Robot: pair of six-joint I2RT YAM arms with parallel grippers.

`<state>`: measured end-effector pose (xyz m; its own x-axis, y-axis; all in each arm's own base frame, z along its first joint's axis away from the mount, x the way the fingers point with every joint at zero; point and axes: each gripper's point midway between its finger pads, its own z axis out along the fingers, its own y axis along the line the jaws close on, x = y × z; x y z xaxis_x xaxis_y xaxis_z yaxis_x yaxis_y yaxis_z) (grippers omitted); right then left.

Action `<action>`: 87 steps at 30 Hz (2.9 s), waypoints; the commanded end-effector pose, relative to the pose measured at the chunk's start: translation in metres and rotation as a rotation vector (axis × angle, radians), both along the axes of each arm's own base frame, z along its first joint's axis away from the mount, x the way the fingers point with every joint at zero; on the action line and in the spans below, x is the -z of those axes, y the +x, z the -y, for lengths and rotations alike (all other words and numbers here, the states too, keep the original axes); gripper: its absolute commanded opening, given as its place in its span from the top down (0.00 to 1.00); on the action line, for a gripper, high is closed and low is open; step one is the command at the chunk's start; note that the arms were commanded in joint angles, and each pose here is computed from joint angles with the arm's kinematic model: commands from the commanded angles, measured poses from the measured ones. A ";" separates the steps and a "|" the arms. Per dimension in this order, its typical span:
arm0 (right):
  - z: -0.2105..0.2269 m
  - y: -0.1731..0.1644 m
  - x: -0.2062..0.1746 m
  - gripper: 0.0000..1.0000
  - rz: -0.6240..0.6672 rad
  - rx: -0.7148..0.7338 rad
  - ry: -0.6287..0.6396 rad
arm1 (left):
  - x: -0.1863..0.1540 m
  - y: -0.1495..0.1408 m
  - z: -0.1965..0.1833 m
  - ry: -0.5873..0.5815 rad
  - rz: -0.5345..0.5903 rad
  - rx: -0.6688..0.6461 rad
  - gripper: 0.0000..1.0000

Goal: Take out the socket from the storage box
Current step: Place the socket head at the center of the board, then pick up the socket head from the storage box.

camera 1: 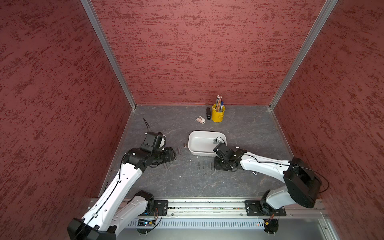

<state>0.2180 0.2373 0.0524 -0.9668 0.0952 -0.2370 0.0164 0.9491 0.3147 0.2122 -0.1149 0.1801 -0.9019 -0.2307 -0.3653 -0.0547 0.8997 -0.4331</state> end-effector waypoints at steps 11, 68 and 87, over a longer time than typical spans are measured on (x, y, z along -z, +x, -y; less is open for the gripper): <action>0.092 0.035 -0.079 0.63 0.357 -0.002 -0.160 | -0.035 0.077 0.084 0.171 0.110 0.292 0.46; 0.127 0.032 -0.037 0.60 0.229 0.058 -0.066 | 0.188 0.196 0.249 0.428 -0.139 0.471 0.58; 0.127 0.033 -0.035 0.59 0.221 0.054 -0.071 | 0.179 0.189 0.244 0.482 -0.119 0.476 0.79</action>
<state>0.2451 0.1100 0.0848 -0.8932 0.1194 -0.4335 0.0113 0.9697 0.2439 0.4133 -0.3695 0.0246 -0.8968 0.3396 -0.2837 0.3636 0.9309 -0.0350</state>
